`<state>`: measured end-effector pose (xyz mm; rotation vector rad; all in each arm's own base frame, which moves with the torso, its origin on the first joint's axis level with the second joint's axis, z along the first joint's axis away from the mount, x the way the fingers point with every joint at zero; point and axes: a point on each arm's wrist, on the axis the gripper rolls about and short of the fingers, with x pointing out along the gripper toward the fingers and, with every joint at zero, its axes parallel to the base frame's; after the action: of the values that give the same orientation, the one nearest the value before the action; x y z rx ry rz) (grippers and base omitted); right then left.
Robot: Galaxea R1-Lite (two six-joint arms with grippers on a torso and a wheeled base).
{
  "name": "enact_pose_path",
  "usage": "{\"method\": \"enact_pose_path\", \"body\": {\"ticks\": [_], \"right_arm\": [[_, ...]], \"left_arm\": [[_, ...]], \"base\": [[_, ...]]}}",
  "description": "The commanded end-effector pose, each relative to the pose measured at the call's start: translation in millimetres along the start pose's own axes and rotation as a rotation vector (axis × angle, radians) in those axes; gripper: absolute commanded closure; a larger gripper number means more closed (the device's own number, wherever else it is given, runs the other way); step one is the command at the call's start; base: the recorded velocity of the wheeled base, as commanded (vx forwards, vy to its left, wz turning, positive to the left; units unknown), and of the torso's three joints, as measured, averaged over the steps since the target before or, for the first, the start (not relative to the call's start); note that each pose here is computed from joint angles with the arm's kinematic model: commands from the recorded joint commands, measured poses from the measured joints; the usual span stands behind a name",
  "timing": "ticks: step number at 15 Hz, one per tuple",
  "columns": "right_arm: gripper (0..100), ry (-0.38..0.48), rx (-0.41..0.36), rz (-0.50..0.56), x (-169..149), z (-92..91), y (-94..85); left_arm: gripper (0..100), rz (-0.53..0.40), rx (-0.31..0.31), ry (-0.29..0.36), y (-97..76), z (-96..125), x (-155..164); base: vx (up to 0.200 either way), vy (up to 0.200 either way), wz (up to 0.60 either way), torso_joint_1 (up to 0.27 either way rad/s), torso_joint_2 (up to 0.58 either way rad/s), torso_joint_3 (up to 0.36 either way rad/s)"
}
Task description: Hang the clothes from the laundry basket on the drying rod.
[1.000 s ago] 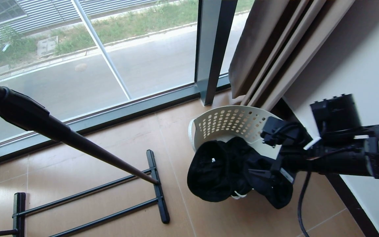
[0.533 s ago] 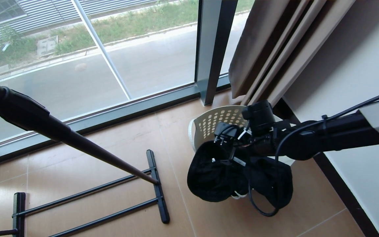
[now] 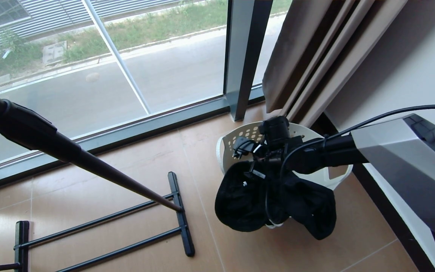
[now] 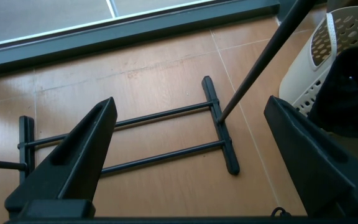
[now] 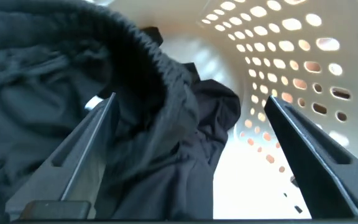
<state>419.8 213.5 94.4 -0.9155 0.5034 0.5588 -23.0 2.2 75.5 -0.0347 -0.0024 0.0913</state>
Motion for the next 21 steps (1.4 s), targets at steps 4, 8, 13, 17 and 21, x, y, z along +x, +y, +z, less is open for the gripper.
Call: {"method": "enact_pose_path", "body": {"ticks": [4, 8, 13, 17, 21], "right_arm": [[100, -0.013, 0.017, -0.014, 16, 0.8, -1.6], [100, -0.080, 0.029, -0.043, -61, 17.6, -13.8], [100, -0.261, 0.076, -0.080, -243, -0.5, 1.3], [100, -0.465, 0.184, -0.042, -344, -43.2, 36.5], [100, -0.523, 0.227, -0.021, -377, -103.8, 66.2]], "left_arm": [[0, 0.001, -0.001, 0.001, 0.0, 0, 0], [0, 0.004, -0.002, 0.001, 0.1, 0, 0], [0, -0.002, 0.001, 0.001, 0.0, 0, 0], [0, 0.007, -0.001, 0.001, 0.1, 0, 0], [0, -0.004, 0.003, 0.004, 0.0, 0, 0]], "base": [[0.000, 0.000, 0.00, 0.000, 0.00, 0.000], [0.000, 0.000, 0.00, 0.000, 0.00, 0.000], [0.000, 0.000, 0.00, 0.000, 0.00, 0.000], [0.000, 0.000, 0.00, 0.001, 0.00, 0.027], [0.000, 0.000, 0.00, 0.001, 0.00, 0.165]]}}
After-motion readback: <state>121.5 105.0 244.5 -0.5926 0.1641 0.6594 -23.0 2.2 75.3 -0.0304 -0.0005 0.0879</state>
